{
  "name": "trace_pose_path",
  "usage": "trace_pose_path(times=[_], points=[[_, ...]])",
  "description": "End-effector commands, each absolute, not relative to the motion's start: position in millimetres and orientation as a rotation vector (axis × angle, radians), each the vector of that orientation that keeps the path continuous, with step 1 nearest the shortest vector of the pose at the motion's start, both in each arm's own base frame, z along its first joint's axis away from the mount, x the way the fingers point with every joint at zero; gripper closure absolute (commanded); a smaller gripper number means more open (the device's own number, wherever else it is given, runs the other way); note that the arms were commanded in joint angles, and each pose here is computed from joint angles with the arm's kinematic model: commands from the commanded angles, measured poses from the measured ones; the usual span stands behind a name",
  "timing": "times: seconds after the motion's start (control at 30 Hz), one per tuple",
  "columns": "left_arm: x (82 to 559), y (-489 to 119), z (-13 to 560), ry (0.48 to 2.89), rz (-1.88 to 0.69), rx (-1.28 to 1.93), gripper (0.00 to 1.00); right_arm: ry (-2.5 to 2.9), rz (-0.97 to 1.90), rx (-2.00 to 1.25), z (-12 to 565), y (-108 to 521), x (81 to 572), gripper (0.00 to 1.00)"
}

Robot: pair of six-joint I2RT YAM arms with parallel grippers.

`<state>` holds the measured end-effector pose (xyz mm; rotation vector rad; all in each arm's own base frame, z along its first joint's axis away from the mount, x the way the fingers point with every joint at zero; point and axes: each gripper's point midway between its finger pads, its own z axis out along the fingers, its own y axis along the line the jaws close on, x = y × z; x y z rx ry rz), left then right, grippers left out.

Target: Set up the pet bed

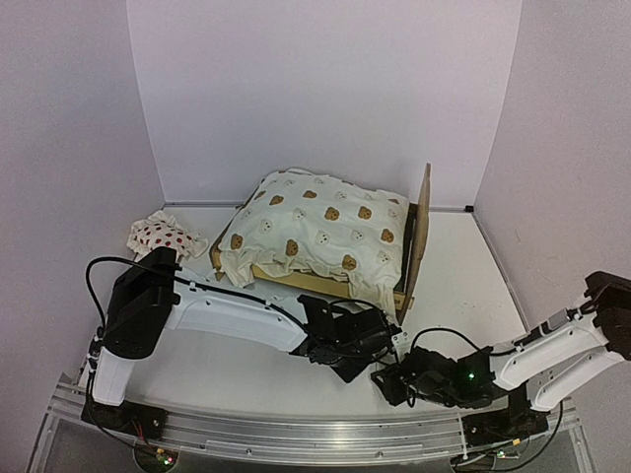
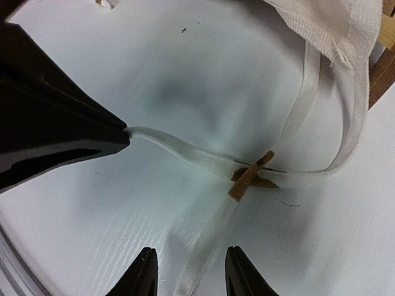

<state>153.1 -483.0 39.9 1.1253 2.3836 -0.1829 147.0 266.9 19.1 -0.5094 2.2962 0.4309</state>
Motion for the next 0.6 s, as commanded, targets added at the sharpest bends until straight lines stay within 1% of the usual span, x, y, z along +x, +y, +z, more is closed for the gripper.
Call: trace_pose_path(times=[0.0, 0.07, 0.3, 0.4, 0.57], points=[[156, -494, 75, 2.339, -0.292, 1.060, 1.00, 2.205, 0.244, -0.535, 25, 263, 152, 0.68], [156, -494, 75, 2.339, -0.292, 1.060, 1.00, 2.196, 0.191, -0.551, 22, 260, 151, 0.71], [156, -496, 77, 2.332, -0.305, 1.057, 1.00, 2.207, 0.172, -0.576, 11, 265, 139, 0.73], [156, -497, 76, 2.332, -0.307, 1.057, 1.00, 2.211, 0.186, -0.582, 9, 269, 134, 0.71], [155, -497, 77, 2.332, -0.322, 1.047, 1.00, 2.219, 0.289, -0.558, 9, 278, 127, 0.65]])
